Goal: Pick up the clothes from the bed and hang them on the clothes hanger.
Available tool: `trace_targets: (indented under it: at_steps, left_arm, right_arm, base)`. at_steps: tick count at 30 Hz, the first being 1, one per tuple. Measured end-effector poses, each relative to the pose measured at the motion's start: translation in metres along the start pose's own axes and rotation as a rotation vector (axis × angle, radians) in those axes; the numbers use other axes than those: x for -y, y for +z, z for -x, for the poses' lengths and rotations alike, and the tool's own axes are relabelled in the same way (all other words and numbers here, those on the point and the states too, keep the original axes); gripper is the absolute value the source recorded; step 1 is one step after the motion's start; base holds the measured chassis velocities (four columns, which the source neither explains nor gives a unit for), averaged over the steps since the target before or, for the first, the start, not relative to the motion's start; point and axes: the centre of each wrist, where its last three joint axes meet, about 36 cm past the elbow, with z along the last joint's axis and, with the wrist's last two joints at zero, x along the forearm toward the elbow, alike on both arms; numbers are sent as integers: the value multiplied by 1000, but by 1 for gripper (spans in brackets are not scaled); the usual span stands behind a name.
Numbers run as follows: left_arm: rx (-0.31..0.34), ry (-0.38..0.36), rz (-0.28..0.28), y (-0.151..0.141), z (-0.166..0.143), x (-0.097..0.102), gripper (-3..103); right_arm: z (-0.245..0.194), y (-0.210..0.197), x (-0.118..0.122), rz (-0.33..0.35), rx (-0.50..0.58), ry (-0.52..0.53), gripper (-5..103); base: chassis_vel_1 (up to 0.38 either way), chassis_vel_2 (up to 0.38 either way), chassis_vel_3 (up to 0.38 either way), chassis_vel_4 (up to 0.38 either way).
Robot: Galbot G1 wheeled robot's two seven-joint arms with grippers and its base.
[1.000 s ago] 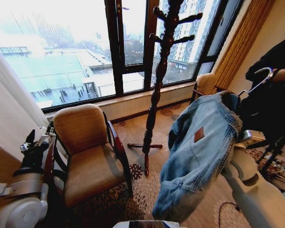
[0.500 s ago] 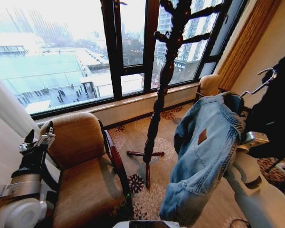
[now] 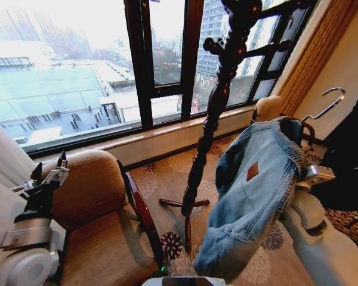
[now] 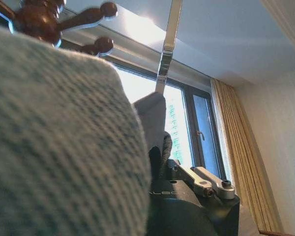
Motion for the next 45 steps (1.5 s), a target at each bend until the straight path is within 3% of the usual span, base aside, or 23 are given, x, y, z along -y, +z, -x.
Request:
trace_targets:
  at_steps: [45]
  left_arm:
    - [0, 15, 6, 2, 3, -4, 100]
  right_arm:
    - [-3, 5, -4, -11, -6, -6, 20]
  base:
    - [9, -8, -9, 10]
